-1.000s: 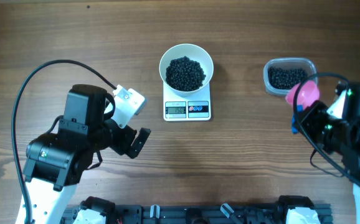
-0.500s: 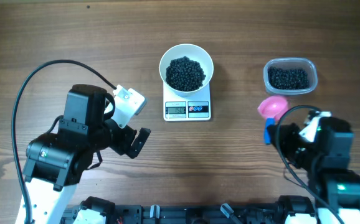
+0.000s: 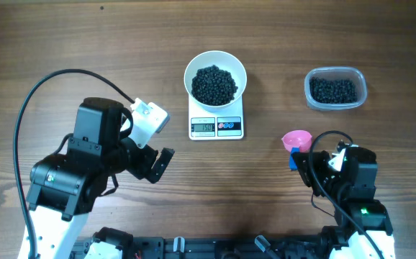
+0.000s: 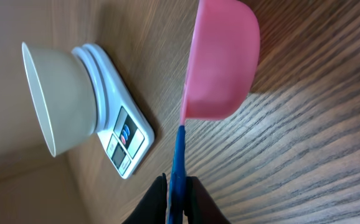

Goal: Scoop item into bowl and weigh 150g on scale
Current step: 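Carry the pink scoop down toward the front right of the table, then lower the scoop onto the table and open the right gripper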

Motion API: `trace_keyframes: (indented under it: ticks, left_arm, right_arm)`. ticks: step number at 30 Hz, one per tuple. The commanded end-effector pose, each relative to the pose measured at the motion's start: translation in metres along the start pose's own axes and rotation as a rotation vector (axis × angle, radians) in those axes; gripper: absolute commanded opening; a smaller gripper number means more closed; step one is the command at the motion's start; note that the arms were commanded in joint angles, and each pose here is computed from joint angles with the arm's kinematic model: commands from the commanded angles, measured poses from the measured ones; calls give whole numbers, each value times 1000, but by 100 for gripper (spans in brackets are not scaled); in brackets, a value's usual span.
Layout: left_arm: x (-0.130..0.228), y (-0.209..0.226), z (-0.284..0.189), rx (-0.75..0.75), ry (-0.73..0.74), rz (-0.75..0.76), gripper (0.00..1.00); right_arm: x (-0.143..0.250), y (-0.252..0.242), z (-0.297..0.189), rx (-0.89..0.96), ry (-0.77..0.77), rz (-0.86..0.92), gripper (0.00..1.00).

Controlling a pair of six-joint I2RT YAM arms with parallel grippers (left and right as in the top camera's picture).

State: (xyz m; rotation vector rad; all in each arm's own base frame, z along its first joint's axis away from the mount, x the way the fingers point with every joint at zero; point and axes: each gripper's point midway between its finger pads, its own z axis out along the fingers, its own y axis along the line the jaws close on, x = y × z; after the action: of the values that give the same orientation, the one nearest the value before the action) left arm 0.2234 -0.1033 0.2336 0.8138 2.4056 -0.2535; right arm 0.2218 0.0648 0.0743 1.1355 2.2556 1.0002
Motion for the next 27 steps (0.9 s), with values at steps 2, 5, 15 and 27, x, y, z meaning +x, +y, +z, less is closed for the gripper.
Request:
trace_keyframes:
  ticks: [2,5,15,27]
  left_arm:
    - [-6,0,-4,2,-21,19,100]
    - [-5,0,-4,2,-21,18,100]
    - [-5,0,-4,2,-21,18,100]
    - [-6,0,-4,2,-21,19,100]
  right_arm:
    - [-12,-9,0,39,-75,65,18]
    - [-11,-10,0,41,-75,89,31]
    - [-17,-16,0,66,-112,169,84]
    - [-23,-5,-1,-4,-137,497,100]
